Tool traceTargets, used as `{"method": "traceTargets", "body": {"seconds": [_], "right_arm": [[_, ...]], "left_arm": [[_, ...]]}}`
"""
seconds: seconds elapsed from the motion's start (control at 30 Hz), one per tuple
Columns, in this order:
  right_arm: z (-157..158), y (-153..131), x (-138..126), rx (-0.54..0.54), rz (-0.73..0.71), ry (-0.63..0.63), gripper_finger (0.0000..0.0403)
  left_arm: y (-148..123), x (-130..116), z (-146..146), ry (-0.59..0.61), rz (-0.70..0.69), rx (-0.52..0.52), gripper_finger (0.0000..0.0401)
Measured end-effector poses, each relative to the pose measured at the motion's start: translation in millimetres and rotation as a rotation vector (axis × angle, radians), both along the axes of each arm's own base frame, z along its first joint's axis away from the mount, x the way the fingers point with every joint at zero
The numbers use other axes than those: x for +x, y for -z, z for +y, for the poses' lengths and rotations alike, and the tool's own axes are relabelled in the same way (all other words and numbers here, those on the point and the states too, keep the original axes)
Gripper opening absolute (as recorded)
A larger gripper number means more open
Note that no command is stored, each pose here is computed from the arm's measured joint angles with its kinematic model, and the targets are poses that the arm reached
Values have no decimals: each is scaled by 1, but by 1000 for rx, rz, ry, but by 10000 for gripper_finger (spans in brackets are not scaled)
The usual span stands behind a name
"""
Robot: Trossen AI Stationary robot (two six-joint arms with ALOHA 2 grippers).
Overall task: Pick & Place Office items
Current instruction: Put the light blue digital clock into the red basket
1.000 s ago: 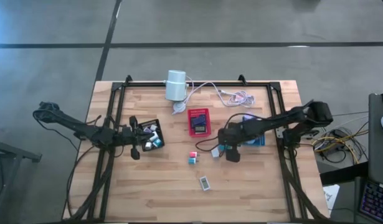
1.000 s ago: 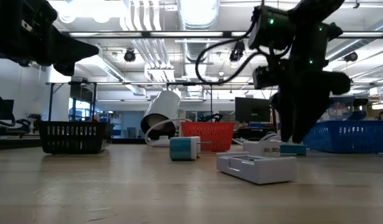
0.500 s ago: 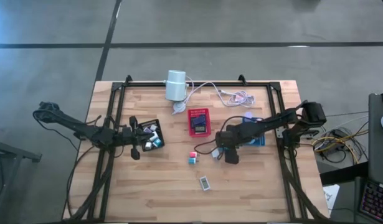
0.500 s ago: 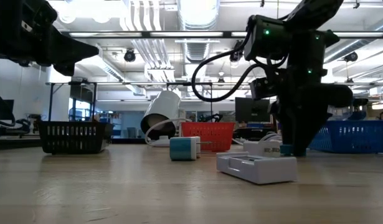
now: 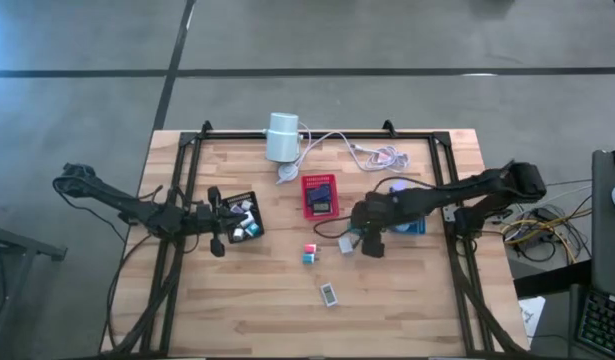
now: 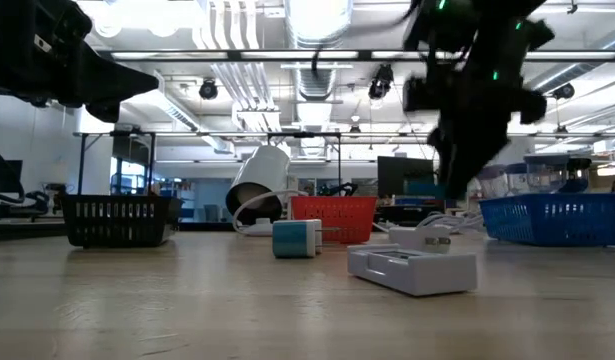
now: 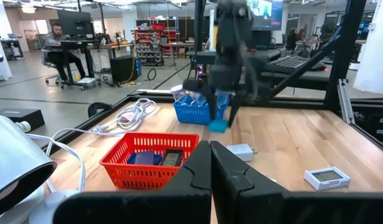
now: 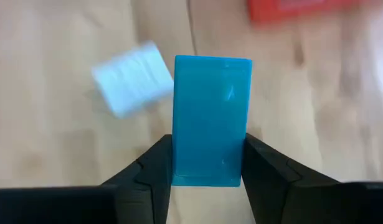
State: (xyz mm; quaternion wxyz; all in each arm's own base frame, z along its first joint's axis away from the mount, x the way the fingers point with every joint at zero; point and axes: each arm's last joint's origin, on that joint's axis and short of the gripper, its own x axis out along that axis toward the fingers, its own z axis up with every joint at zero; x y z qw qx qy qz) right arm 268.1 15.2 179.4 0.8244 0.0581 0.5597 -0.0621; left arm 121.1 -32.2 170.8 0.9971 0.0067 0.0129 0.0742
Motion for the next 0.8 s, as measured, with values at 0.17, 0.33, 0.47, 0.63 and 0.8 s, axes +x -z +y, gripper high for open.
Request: {"method": "traceTargets", "body": {"seconds": [0.17, 0.33, 0.47, 0.63, 0.8], "right_arm": [[5, -39, -10, -31, -345, -81, 144], [4, -62, -36, -19, -730, -87, 144], [-1, -64, -67, -18, -860, -81, 144], [-10, -70, -106, -35, -1012, -43, 144], [-9, -61, -130, 9, -1181, -83, 144]], "left_arm": [[0, 0, 0, 0, 4, 1, 0], [2, 0, 0, 0, 15, 1, 0], [2, 0, 0, 0, 18, -1, 0], [2, 0, 0, 0, 18, 0, 0], [2, 0, 0, -1, 17, -1, 0]]}}
